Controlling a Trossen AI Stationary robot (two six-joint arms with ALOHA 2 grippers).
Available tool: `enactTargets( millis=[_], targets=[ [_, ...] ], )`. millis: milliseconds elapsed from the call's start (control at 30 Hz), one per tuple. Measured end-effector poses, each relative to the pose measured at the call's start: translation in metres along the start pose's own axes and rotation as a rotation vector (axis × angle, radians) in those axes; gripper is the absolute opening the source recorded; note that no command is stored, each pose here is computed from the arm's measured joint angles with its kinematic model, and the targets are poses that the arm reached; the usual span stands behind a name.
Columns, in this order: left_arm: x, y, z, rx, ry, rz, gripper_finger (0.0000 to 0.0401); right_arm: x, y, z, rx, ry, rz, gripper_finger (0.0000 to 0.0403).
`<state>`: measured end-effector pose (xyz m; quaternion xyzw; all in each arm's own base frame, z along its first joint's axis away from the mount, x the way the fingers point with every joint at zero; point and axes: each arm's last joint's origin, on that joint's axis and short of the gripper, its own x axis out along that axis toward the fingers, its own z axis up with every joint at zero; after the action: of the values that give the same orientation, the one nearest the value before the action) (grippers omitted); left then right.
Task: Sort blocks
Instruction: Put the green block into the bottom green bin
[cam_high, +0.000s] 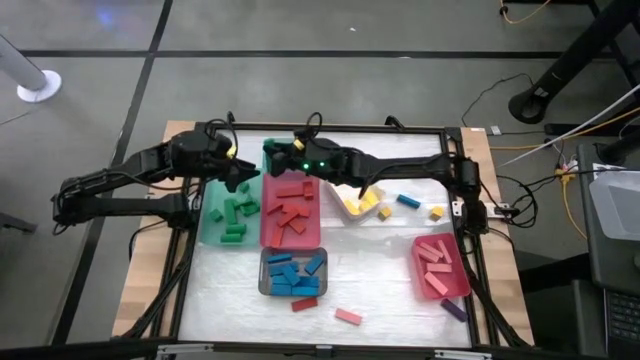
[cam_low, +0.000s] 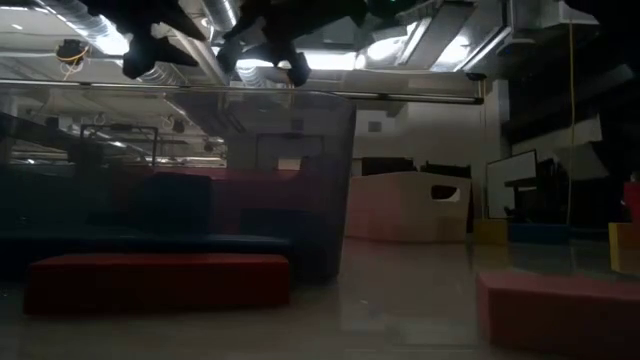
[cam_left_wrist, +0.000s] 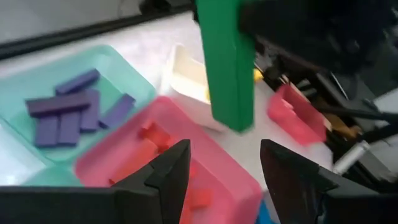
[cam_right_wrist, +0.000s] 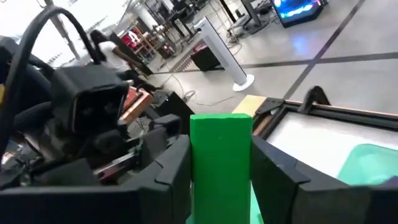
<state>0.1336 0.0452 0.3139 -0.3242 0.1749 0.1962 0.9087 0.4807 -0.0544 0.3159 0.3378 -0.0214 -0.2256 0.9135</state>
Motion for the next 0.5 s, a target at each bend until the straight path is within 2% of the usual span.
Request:
enactTargets(
  millis=[200,500],
  targets=[
    [0.005,0.001,0.002,-0.003,-0.033,0.064,0.0182,0.009,0.0,-0.003,-0.005,-0.02,-0.021,0.0138],
    [0.023,-0.003,0.01,-0.006,-0.067,0.042,0.0182,0.01,-0.003,-0.004,-0.028,-0.068,-0.081,0.0138]
  ],
)
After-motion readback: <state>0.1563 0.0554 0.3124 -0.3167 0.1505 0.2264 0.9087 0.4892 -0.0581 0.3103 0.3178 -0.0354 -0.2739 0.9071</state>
